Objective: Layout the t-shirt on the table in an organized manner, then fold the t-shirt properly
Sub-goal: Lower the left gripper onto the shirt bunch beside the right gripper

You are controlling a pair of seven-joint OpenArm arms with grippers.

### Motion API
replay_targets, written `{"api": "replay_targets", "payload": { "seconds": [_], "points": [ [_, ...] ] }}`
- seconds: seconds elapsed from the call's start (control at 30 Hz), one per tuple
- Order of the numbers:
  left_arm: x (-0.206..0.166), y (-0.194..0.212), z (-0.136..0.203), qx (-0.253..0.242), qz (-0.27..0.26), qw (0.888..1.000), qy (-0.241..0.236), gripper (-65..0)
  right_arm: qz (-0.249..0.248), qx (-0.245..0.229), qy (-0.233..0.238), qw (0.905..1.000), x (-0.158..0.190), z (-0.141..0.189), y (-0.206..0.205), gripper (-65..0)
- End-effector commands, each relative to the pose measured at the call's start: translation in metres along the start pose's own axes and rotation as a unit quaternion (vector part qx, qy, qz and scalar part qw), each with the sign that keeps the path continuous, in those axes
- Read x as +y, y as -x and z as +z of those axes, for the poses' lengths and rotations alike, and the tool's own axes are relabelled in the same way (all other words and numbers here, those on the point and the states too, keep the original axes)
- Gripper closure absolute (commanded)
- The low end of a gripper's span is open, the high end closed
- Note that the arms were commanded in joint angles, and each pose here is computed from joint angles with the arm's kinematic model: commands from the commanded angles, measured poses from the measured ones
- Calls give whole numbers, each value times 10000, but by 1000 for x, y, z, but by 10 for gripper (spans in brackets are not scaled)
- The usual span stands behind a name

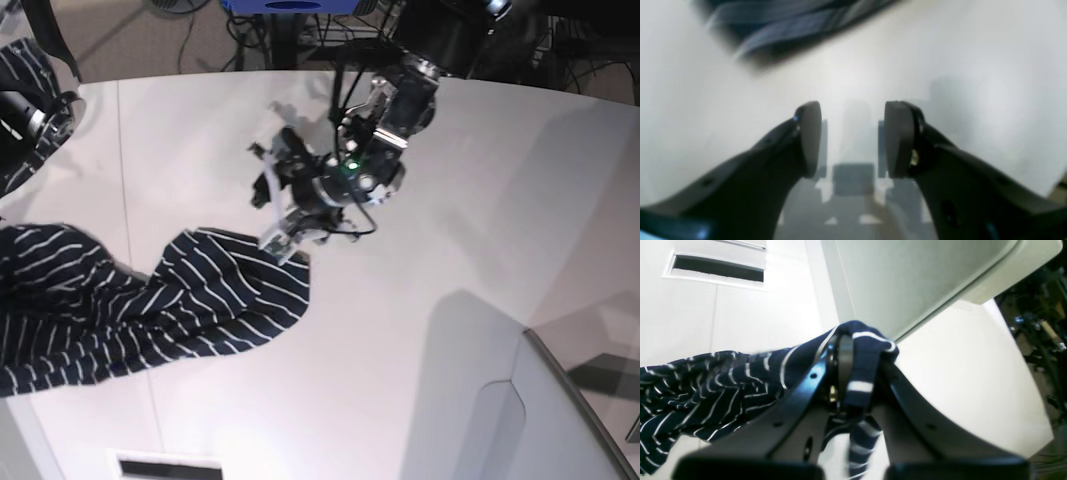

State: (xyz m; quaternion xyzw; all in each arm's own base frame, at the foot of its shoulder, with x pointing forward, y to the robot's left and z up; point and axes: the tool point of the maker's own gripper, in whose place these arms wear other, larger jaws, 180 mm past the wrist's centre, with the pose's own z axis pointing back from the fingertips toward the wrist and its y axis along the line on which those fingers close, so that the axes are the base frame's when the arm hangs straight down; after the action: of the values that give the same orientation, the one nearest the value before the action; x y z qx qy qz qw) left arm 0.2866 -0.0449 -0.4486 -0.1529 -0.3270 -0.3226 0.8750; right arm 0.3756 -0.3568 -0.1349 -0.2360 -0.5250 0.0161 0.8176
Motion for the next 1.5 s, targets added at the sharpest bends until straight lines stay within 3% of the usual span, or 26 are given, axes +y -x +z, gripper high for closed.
{"api": "replay_targets", "payload": {
  "seconds": [0.0,0.17,0.3,0.63,0.77,0.97,1.17,1.3,1.47],
  "points": [
    [5,-21,1,-298,-28,9995,-65,-298,8,-550,220,9982,-15,10,-35,-21],
    [6,-22,-2,-327,-18,9994,-59,-303,-46,-618,592,9963,-40,23,-50,-21],
    [10,-14,-3,-221,-53,9997,-106,-299,-8,-494,626,9968,-43,23,-41,-21],
    [50,46,10,472,-440,9971,-392,-299,98,-265,571,9980,-38,21,-20,-21],
    [26,75,19,776,-1164,9901,-57,-299,-63,-421,785,9960,-53,30,-27,-21],
    [13,82,21,817,-1282,9883,93,-299,-199,-206,917,9954,-62,35,-3,-21],
    [-11,73,14,718,-1471,9859,345,-308,-240,-36,972,9950,-68,36,12,-21],
    [-32,31,3,278,-1203,9907,576,-318,-285,-1,1008,9945,-71,37,15,-21],
    [-43,-30,-13,-237,-591,9944,841,-426,-185,151,945,9952,-66,36,27,-21]
  ]
}}
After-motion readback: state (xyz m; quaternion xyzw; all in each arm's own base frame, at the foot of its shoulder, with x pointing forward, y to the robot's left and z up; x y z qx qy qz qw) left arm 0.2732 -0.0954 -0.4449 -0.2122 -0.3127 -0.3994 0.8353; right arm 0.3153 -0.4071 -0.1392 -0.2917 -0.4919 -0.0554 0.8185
